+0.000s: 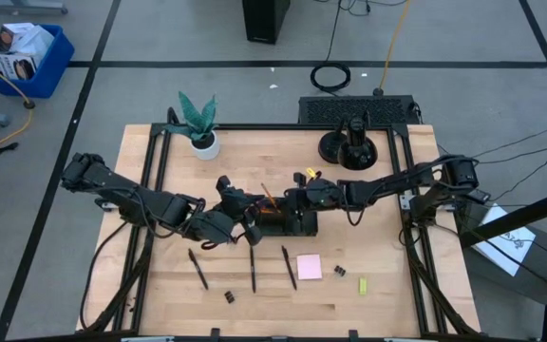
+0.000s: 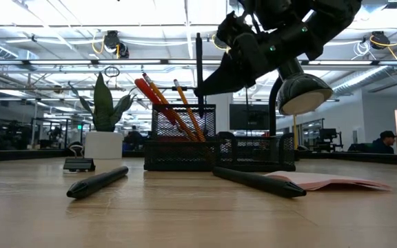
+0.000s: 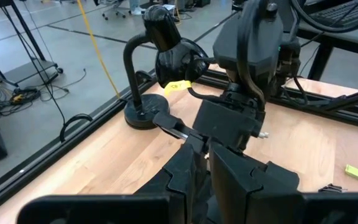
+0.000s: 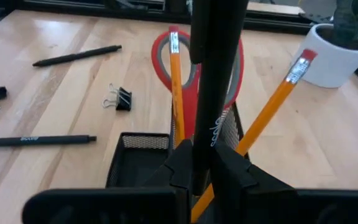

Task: Pick and place office supplies into organizer
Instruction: Put the top left black pen into the desk organizer

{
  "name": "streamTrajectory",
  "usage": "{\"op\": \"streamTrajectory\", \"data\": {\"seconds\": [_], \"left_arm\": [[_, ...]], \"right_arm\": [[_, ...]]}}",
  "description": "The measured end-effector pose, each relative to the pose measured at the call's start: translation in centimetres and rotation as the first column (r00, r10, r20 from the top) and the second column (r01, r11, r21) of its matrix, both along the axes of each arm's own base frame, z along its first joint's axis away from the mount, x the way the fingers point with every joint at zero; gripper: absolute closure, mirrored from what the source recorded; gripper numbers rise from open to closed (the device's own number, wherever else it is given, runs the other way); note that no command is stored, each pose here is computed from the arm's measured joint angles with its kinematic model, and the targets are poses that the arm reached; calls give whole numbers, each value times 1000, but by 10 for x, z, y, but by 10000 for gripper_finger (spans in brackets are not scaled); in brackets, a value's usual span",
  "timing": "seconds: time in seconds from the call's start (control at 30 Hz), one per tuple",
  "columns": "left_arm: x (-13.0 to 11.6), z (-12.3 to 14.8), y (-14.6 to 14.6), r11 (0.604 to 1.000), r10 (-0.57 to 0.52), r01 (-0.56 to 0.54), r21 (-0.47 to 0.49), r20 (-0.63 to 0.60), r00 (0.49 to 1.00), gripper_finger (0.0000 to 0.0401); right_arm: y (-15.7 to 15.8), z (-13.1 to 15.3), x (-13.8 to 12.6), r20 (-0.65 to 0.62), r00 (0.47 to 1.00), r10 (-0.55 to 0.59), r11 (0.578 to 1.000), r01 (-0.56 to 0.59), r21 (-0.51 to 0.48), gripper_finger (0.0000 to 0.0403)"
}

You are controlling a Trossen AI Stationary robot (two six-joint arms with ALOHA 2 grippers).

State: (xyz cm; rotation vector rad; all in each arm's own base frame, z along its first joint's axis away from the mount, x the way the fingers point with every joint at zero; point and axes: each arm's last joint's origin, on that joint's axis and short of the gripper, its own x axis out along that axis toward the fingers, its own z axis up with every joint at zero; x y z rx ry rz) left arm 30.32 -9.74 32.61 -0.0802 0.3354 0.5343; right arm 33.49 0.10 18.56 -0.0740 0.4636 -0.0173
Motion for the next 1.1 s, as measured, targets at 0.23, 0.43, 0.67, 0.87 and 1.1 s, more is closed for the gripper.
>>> {"op": "streamTrajectory", "data": {"seconds": [0.23, 0.43, 0.67, 0.87, 1.1], "left_arm": [[0, 0, 0, 1000, 0, 0, 0, 0, 1000, 348], [0, 0, 0, 1000, 0, 0, 0, 0, 1000, 348], [0, 0, 0, 1000, 0, 0, 0, 0, 1000, 348], [0, 0, 0, 1000, 0, 0, 0, 1, 1000, 348], [0, 0, 0, 1000, 0, 0, -2, 1, 1000, 348]], "right_arm": [[0, -3, -1, -31, 999, 13, 1000, -12, 9, 373], [-1, -3, -1, -33, 999, 2, 1000, -2, 21, 377], [-2, -5, -3, -55, 998, -4, 1000, 5, 29, 368], [-2, -5, -2, -53, 999, -5, 1000, 7, 29, 371], [-2, -5, -2, -53, 999, -6, 1000, 8, 30, 357]]}}
